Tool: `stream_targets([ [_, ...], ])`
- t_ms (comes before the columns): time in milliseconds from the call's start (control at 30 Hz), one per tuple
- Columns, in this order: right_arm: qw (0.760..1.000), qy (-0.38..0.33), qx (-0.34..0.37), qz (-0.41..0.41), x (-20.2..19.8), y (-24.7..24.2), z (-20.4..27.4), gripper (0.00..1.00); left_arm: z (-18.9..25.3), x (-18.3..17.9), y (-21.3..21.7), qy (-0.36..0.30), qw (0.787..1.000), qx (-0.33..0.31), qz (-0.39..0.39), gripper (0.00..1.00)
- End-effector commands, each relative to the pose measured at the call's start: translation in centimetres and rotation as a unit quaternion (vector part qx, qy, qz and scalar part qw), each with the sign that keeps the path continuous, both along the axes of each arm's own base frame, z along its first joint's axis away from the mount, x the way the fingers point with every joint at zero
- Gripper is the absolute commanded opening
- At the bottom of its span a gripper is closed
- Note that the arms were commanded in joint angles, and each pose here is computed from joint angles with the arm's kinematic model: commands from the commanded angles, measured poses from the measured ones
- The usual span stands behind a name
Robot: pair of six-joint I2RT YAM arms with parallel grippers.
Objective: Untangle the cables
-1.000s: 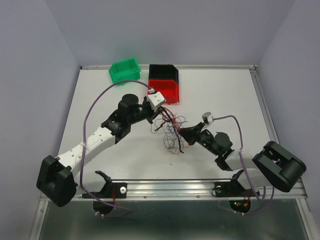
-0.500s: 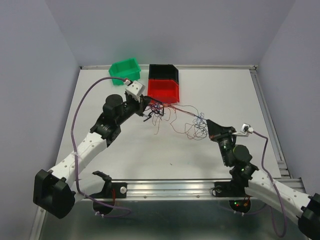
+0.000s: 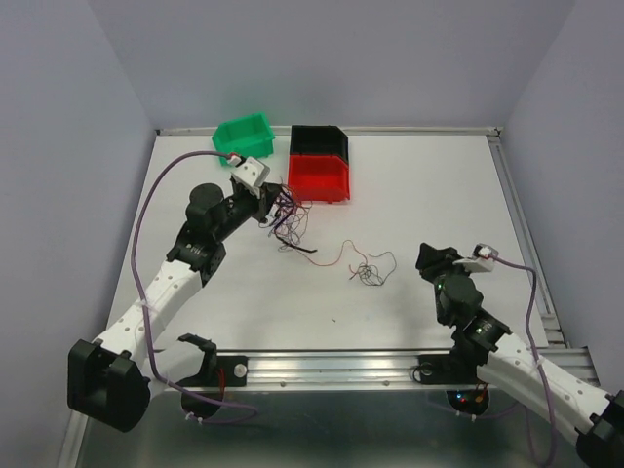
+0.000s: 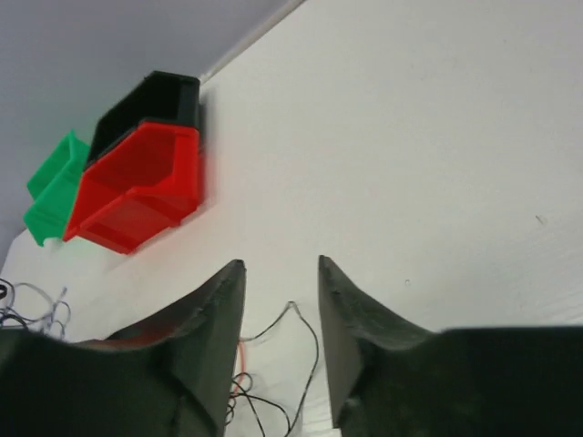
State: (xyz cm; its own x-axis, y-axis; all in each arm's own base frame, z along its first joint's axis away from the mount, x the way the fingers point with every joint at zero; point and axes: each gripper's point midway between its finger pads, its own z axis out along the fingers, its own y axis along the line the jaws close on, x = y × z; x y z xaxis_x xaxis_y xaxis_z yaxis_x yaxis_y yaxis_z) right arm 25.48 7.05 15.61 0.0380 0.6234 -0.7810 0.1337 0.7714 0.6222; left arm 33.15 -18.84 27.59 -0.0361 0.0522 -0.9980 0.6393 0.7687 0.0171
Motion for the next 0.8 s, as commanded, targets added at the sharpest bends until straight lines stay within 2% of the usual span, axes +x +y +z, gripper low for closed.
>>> stream_targets([
  [0,0.999,0.015,-0.052,-0.004,1.0,0.4,2.1,0.50,5.0,-0.5,-0.7,-0.083,0.996,-0.012,-0.026,0.15],
  [33,0.996,0.030,-0.076,0.018,1.4,1.3,1.3,0.58,5.0,-1.3,-1.3,-0.086,0.995,-0.010,-0.051,0.15],
  [67,0.996,0.009,-0.078,0.050,1.9,2.8,2.5,0.62,5.0,-1.8,-1.8,-0.087,0.994,-0.009,-0.068,0.15],
  [100,0.987,-0.003,-0.106,0.124,1.8,5.4,2.7,0.70,5.1,-2.4,-2.3,-0.092,0.992,-0.005,-0.087,0.15],
  [167,0.974,-0.041,-0.110,0.192,2.1,8.4,3.6,0.75,4.9,-2.8,-2.9,-0.093,0.991,-0.001,-0.096,0.15],
  [233,0.952,-0.084,-0.114,0.273,1.4,11.6,4.7,0.82,4.9,-2.8,-2.9,-0.095,0.991,0.003,-0.092,0.15],
  [333,0.923,-0.071,-0.138,0.351,1.3,15.0,3.9,0.87,4.9,-2.9,-3.1,-0.095,0.991,0.004,-0.094,0.15],
  [500,0.923,0.066,-0.176,0.337,4.1,16.1,-2.0,0.89,4.8,-1.8,-2.4,-0.089,0.994,0.006,-0.055,0.15],
  [567,0.913,0.120,-0.187,0.343,4.4,16.8,-4.0,0.92,4.9,-1.6,-2.1,-0.089,0.995,0.005,-0.046,0.15],
  [700,0.904,0.155,-0.210,0.338,4.1,18.1,-4.9,1.00,5.1,-1.6,-1.9,-0.092,0.995,0.006,-0.040,0.15],
  [767,0.903,0.162,-0.212,0.338,3.8,18.8,-4.7,1.00,5.0,-1.5,-1.9,-0.091,0.995,0.005,-0.038,0.15],
])
